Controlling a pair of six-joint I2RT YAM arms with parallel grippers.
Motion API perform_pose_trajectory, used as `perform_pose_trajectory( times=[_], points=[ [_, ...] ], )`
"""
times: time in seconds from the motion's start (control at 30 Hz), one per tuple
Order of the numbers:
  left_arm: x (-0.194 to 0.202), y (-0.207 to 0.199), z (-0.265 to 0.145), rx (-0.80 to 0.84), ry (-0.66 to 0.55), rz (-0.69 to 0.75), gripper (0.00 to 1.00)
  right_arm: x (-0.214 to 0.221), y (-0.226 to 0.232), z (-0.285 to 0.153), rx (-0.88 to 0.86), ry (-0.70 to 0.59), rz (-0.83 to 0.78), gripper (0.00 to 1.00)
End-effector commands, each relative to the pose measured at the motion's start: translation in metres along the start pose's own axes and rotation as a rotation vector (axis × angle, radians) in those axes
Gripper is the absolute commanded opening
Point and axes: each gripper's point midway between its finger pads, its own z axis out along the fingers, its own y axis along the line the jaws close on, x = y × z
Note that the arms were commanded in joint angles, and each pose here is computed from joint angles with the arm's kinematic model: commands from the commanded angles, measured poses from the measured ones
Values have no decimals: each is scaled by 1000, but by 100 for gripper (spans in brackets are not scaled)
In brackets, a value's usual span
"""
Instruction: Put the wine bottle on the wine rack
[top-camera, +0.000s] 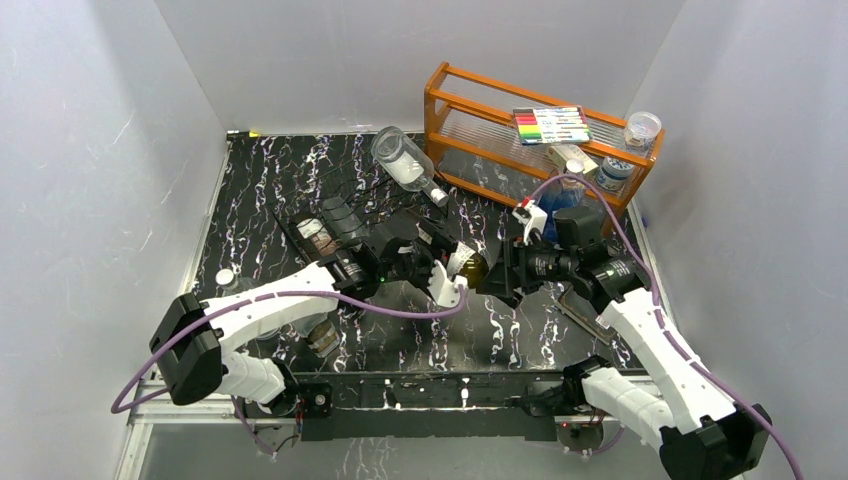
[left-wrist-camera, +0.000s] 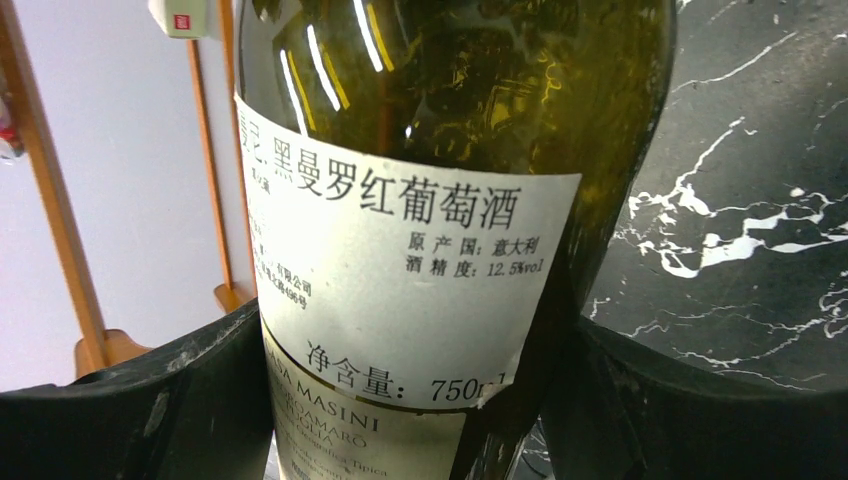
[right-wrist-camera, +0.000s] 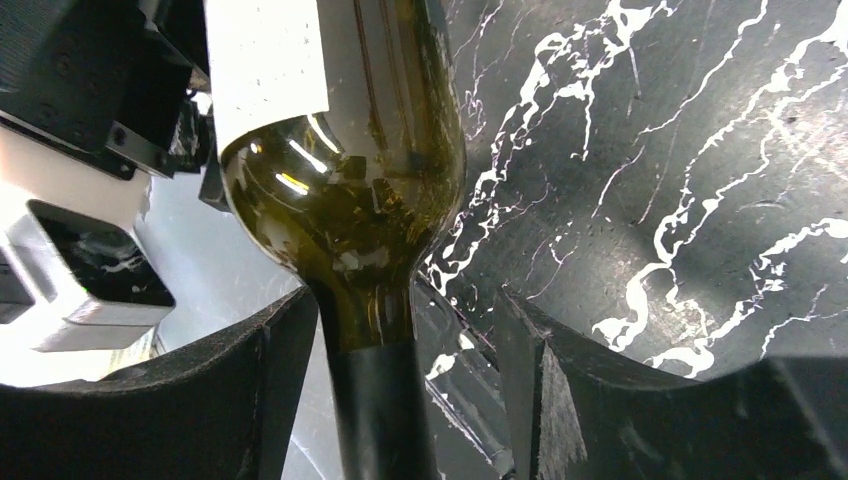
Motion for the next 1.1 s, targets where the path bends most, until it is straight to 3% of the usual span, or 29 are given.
perform_pose_trajectory(
  times=[0.0, 0.43, 0.63, 0.7, 0.77, 0.87, 0.93, 1.07],
  points=[
    [-31, 68, -24, -189, -93, 67, 7, -4, 11, 3, -36, -10, -84, 72],
    [-32, 71, -15, -193, -90, 106, 8, -8, 8, 17, -9, 32, -99, 58],
    [-36, 68, -18, -206, -123, 14, 7, 1, 11, 26, -22, 44, -98, 41],
    [-40, 66, -20, -209, -147, -8, 7, 4, 12, 28, -25, 57, -103, 47],
    [-41, 64, -20, -202, -160, -12, 7, 5, 13, 31, -23, 68, -108, 63],
    [-41, 62, -20, -197, -160, 4, 7, 4, 11, 35, -14, 80, -120, 68],
    [-41, 63, -20, -200, -156, 14, 6, 2, 8, 37, -1, 84, -122, 62],
    [-43, 66, -21, -204, -163, 17, 6, 3, 4, 43, 9, 100, -120, 38]
  ],
)
